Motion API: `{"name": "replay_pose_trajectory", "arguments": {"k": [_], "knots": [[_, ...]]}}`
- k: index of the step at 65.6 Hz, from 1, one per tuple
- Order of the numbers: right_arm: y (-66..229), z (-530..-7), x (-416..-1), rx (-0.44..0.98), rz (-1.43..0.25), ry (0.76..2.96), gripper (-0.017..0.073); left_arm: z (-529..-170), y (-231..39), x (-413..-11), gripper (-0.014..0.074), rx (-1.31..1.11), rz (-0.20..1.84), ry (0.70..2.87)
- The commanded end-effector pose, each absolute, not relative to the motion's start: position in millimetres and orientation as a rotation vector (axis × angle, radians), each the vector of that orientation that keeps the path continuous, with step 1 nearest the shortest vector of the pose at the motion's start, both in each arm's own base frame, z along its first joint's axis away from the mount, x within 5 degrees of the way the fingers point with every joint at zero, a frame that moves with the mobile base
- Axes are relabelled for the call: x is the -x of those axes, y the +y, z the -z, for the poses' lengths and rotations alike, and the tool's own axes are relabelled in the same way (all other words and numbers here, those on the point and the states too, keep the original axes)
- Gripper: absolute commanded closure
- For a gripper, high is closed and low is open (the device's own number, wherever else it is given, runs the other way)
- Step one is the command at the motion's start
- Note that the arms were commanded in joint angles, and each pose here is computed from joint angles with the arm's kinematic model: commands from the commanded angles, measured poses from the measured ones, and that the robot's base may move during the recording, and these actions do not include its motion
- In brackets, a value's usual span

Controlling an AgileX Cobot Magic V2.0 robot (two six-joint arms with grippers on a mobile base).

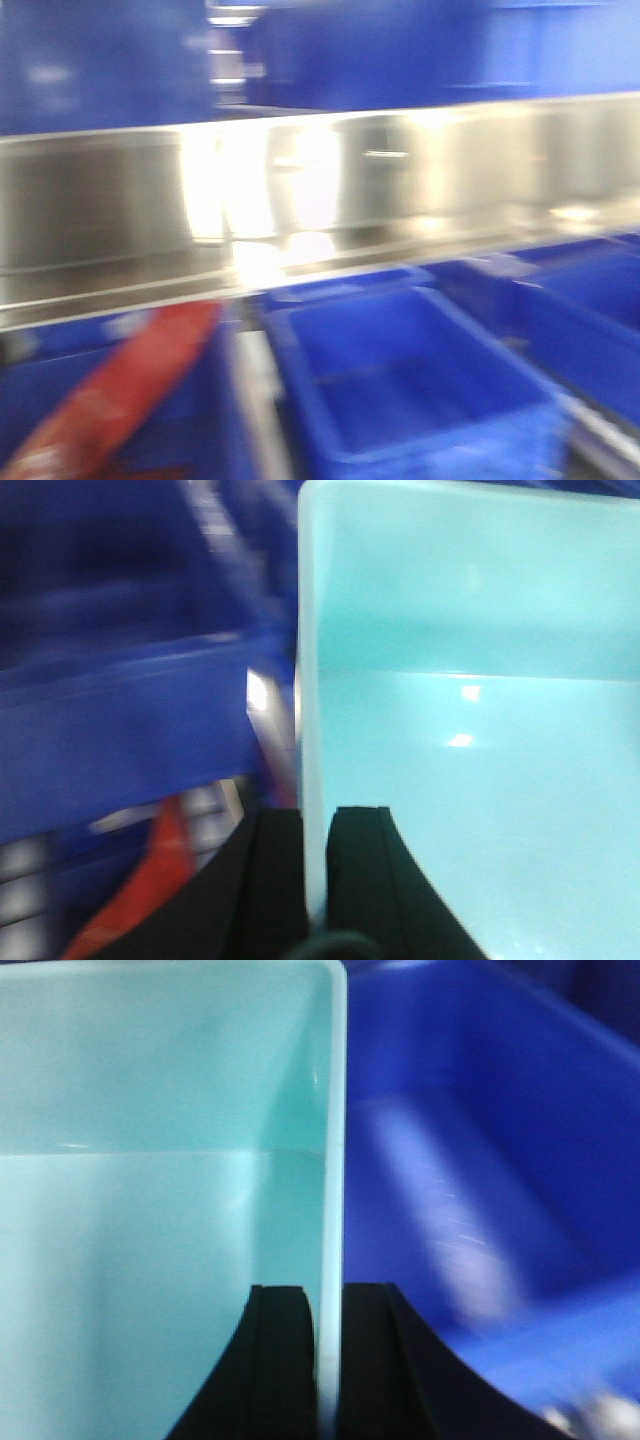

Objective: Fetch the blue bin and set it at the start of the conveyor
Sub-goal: 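Hold the bin with both grippers while the base turns away from the rack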

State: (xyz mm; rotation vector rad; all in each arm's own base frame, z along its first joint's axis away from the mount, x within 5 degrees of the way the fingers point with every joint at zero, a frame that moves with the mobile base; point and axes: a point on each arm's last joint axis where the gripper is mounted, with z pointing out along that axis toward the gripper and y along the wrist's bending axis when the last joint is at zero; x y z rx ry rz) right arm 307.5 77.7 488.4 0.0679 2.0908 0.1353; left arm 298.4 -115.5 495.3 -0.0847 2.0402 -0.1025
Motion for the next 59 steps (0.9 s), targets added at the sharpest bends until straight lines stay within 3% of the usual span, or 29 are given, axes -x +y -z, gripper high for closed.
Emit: {"name": "replay_pose_trajectory", "arguments": {"k": [1, 59], "knots": [[68.5, -500.5, -302.5, -0.063, -0.071, 2.023, 0.0717, -506.0, -109.2, -293.6, 0.0704, 0.075, 0.059, 1.985], [68.5, -500.5, -302.5, -0.063, -0.071, 2.023, 0.0717, -506.5, -108.1, -293.9, 0.0704, 0.074, 0.042, 1.978]]}}
